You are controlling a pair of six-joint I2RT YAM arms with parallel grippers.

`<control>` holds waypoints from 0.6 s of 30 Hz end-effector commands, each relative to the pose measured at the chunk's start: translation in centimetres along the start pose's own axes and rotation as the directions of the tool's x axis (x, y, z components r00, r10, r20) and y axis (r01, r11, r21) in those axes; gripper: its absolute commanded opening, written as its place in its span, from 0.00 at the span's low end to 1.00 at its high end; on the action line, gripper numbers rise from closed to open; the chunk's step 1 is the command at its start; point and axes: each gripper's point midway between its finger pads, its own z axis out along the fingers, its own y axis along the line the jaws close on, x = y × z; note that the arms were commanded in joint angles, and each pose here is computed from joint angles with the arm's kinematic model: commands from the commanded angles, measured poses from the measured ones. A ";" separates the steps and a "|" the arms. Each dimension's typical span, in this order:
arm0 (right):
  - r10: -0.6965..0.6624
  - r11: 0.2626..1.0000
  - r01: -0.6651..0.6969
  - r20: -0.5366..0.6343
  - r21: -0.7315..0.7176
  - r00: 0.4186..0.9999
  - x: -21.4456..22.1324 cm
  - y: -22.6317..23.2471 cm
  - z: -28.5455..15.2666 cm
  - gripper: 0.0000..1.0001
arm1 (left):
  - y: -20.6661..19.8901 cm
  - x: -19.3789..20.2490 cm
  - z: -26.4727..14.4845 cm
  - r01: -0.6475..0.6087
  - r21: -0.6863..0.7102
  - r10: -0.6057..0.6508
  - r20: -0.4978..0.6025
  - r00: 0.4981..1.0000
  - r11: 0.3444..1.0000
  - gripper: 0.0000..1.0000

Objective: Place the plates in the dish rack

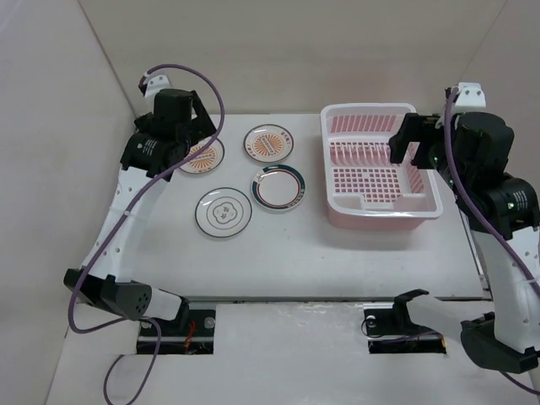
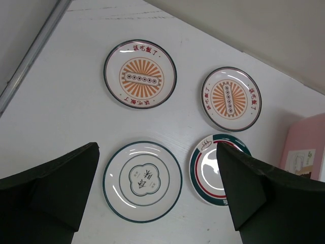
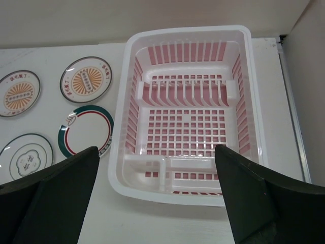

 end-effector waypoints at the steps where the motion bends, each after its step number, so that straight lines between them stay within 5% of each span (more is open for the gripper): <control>1: 0.028 1.000 -0.028 0.052 0.004 0.998 -0.9 -0.4 -1.0 1.00 | -0.3 -1.4 -1.2 0.016 0.041 -0.018 0.043 0.999 0.999 1.00; 10: 0.019 0.999 -0.018 0.035 -0.047 0.999 -1.3 1.2 2.8 1.00 | -1.8 -2.0 0.1 0.026 0.047 -0.028 0.034 0.999 0.999 1.00; 14: 0.014 0.964 0.011 0.090 -0.265 0.996 -3.0 5.5 5.9 1.00 | -2.6 -2.5 4.0 0.142 0.153 -0.143 -0.006 0.990 0.978 1.00; 18: -0.009 0.857 0.063 0.108 -0.511 0.994 -3.3 10.6 8.2 1.00 | 2.4 -2.4 9.7 0.275 0.192 -0.278 -0.012 0.961 0.942 1.00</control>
